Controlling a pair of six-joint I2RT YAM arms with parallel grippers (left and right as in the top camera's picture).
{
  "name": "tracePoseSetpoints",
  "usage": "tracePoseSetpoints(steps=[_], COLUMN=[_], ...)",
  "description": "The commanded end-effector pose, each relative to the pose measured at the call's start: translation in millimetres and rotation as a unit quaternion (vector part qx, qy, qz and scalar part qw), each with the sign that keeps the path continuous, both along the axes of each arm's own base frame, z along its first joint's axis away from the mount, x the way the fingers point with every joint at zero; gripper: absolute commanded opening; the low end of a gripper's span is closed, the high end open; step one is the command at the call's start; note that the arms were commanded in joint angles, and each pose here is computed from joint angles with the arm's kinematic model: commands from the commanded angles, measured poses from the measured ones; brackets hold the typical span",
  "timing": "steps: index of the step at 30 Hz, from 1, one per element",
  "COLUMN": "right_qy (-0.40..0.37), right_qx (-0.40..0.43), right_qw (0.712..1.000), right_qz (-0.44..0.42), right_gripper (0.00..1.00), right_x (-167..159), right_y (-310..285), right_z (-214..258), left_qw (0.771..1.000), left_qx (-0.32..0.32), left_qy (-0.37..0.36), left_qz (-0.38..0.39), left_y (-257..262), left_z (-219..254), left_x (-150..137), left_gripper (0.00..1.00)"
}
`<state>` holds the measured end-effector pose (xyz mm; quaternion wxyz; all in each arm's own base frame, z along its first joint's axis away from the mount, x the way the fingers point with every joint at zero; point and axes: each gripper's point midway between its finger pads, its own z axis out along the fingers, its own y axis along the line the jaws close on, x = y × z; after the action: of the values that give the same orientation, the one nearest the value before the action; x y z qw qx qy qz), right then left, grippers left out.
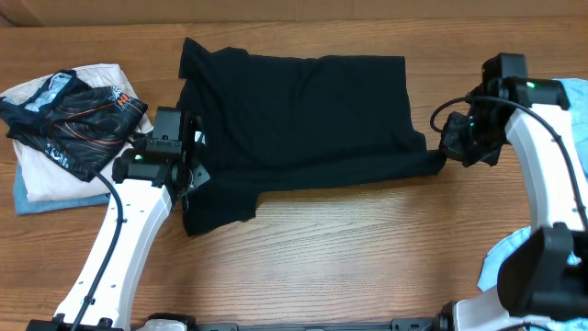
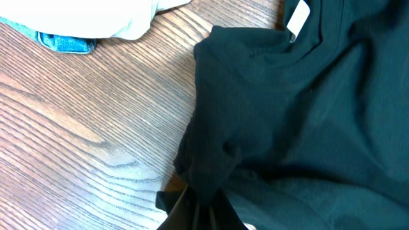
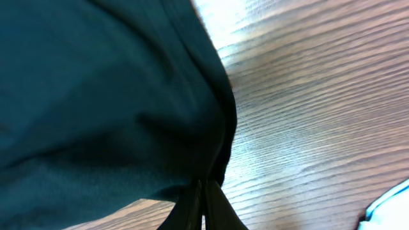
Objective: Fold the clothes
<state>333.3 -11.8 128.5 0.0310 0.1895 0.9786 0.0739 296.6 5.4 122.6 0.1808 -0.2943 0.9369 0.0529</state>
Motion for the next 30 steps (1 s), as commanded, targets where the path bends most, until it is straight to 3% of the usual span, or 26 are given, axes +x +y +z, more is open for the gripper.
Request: tracePoseSetpoints(steps=[1,14,15,16,17,18,19,30], right_qy=[0.040,0.045,0.045,0.046,0.049,0.053,0.057,0.130], right_qx=[-0.004,0.001,0.001,0.001,0.001,0.001,0.002,0.025], right_qw=[0.999,0.999,0.999,0.999,0.999,0.999,0.998,0.991], right_qz=[-0.003,-0.001,-0.001,-0.001,-0.001,-0.001,-0.001,0.028], right_gripper=[0.05,0.05,0.09,0.25,0.49,0.64,0.68,0.67], right_x=[-1.5,28.8,30.5,31.5,31.2,29.9,28.1,-10.0], right_y=[-2.1,-3.9,-4.1,-4.2,-4.3,-4.2,-4.0,5.1], right_z=[-24.7,-76.6,-80.0,-82.5,-85.4,-86.2,-86.7,-82.7], left_qw=[1.000,0.996,0.996,0.996,0.997,0.997,0.997,1.000], left_qx=[0.015,-0.013,-0.013,-0.013,-0.013,-0.012,-0.011,0.000], left_qy=[-0.014,-0.085,-0.085,-0.084,-0.081,-0.076,-0.070,-0.001], left_qz=[-0.003,-0.008,-0.008,-0.009,-0.009,-0.009,-0.009,-0.007], left_y=[5.9,-5.5,-5.5,-5.4,-5.4,-5.0,-4.8,0.4], left_z=[9.2,18.5,18.4,18.0,17.3,16.0,14.8,0.4], left_x=[5.8,38.0,37.8,37.4,36.4,34.1,31.7,0.3], left_gripper=[0.09,0.10,0.09,0.09,0.09,0.10,0.10,0.14])
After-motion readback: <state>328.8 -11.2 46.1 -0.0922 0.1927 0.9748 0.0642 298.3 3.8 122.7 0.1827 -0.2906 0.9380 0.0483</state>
